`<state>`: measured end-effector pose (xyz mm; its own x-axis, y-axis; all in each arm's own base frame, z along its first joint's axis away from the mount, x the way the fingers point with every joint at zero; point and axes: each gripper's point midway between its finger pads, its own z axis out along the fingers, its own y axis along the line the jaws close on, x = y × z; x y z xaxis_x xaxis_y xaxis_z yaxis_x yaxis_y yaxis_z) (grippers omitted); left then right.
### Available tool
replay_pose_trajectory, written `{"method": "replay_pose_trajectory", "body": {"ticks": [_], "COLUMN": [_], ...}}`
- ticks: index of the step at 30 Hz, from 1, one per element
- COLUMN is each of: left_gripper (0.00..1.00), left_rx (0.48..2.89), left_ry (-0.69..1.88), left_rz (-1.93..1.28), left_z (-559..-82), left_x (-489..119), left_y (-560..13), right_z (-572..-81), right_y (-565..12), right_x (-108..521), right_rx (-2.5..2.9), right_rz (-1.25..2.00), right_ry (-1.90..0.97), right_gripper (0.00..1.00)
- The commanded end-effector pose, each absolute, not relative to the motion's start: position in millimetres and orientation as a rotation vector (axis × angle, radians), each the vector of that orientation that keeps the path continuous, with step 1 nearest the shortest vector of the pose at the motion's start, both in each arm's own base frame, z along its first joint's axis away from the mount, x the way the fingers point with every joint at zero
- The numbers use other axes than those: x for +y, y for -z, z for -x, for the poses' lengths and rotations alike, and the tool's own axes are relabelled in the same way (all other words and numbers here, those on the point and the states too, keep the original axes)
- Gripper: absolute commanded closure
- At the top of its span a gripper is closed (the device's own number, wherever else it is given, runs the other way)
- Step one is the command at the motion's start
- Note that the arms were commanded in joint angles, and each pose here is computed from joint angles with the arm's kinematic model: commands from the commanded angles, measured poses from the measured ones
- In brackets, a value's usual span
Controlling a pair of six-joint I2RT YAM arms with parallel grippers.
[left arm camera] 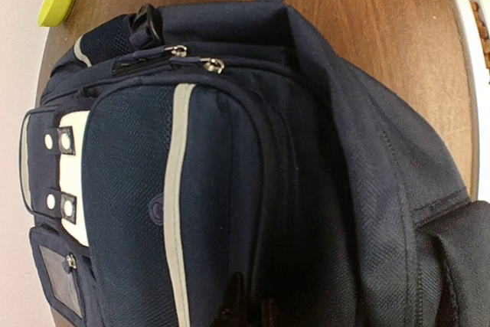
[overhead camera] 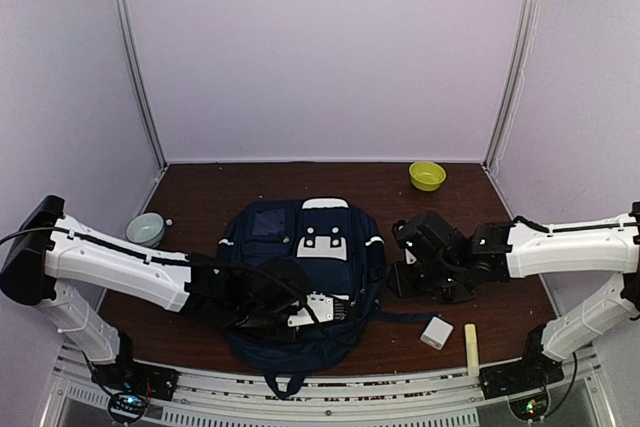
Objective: Pack the student bag
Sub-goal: Hold the upper front pocket of the student bag.
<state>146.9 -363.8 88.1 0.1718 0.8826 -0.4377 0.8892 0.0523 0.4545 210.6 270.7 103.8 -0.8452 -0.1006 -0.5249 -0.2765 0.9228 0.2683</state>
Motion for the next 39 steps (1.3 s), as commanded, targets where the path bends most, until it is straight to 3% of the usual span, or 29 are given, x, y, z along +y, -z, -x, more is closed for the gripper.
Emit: {"method": "replay_pose_trajectory", "body": {"ticks": [1,5,16,33,39], "left_gripper": [1.0,1.0,1.0,1.0,1.0], "left_rx": [1.634,1.631,1.624,1.654,1.681], "left_ry": [0.019,0.01,0.092,0.21,0.254], "left_rz": [-1.665,-1.594,-1.382,-1.27,-1.252], "left_z": [-161.7,-168.6,-185.0,-185.0,-183.9], "left_x": [-372.9,-370.0,-355.1,-345.8,-346.4], "left_y": [-129.0,-144.2,-197.3,-204.5,-197.7], "right_z": [-213.7,-214.5,-219.4,-250.1,-248.7], "right_y": [-117.7,-127.1,-170.1,-126.0,-128.7], "right_x": [274.1,281.8,333.8,339.9,353.1], "right_rx": [2.506,2.484,2.363,2.444,2.384], "right_rz": [0.29,0.313,0.325,0.099,-0.1], "right_ry": [-0.504,-0.549,-0.896,-1.185,-1.455], "right_gripper": [0.75,0.73,0.49,0.56,0.57]}}
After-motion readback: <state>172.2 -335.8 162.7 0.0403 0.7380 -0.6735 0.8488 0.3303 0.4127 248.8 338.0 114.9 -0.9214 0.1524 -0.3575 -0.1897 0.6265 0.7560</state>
